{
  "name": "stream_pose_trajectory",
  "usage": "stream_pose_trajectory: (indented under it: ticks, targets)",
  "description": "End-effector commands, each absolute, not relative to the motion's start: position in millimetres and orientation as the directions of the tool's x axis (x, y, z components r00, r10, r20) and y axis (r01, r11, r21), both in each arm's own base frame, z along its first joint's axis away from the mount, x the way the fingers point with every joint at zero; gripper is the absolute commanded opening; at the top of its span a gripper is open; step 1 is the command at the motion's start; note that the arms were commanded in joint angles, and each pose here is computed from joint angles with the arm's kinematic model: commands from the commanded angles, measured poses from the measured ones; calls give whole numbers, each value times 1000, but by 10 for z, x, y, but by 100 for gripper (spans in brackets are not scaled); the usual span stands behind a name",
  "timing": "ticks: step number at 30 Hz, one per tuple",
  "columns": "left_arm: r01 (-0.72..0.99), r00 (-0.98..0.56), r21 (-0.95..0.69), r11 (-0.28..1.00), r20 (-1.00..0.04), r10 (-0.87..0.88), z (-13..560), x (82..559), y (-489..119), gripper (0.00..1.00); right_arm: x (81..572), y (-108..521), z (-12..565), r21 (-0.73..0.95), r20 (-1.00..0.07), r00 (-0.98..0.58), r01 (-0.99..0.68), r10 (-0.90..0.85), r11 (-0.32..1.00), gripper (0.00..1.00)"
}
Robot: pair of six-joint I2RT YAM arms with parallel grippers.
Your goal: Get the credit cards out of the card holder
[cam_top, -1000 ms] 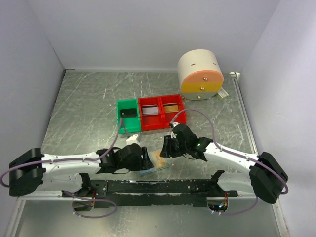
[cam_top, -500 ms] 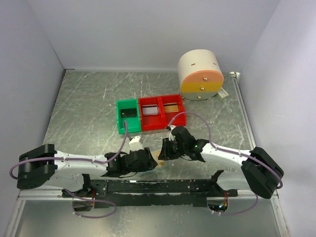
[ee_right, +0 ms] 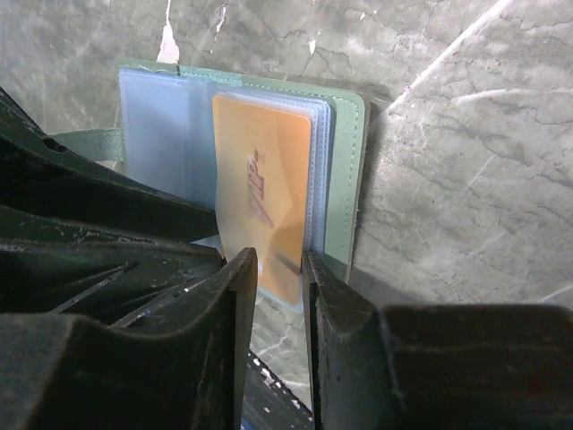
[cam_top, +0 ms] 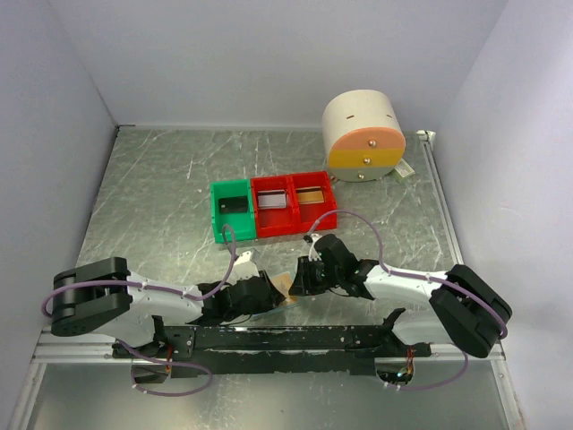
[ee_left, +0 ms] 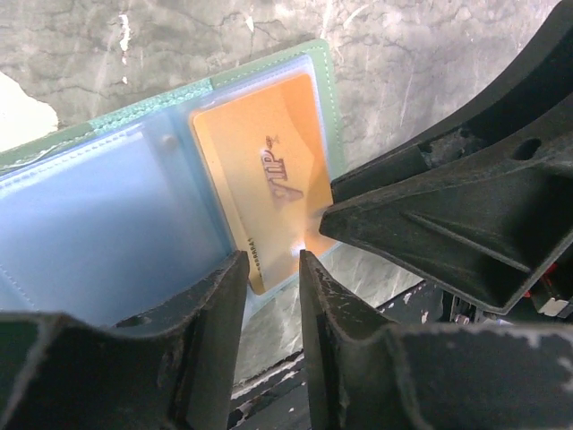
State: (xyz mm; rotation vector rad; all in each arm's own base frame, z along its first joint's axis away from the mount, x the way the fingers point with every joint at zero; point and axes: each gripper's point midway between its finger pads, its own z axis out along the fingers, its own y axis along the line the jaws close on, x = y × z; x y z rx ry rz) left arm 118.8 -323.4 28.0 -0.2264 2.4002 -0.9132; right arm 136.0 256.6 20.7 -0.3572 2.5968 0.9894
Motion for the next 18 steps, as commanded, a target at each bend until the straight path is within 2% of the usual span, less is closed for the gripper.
stream_pose_trajectory:
  ticks: [1,9,18]
  targets:
    - [7,-819,-692,722,-418,-393,280,1218,-3231,40,1174,2415,-52,563,-330,-933,-319,-146,762,28]
    - [-37,-819,-655,755,-414,-399,212,1206,-3108,47,1190,2389,-132,537,-319,-934,-318,-161,781,27]
    - [-66,-816,-585,808,-434,-381,237,1234,-3086,49,1220,2358,-154,514,-319,-935,-310,-158,800,27]
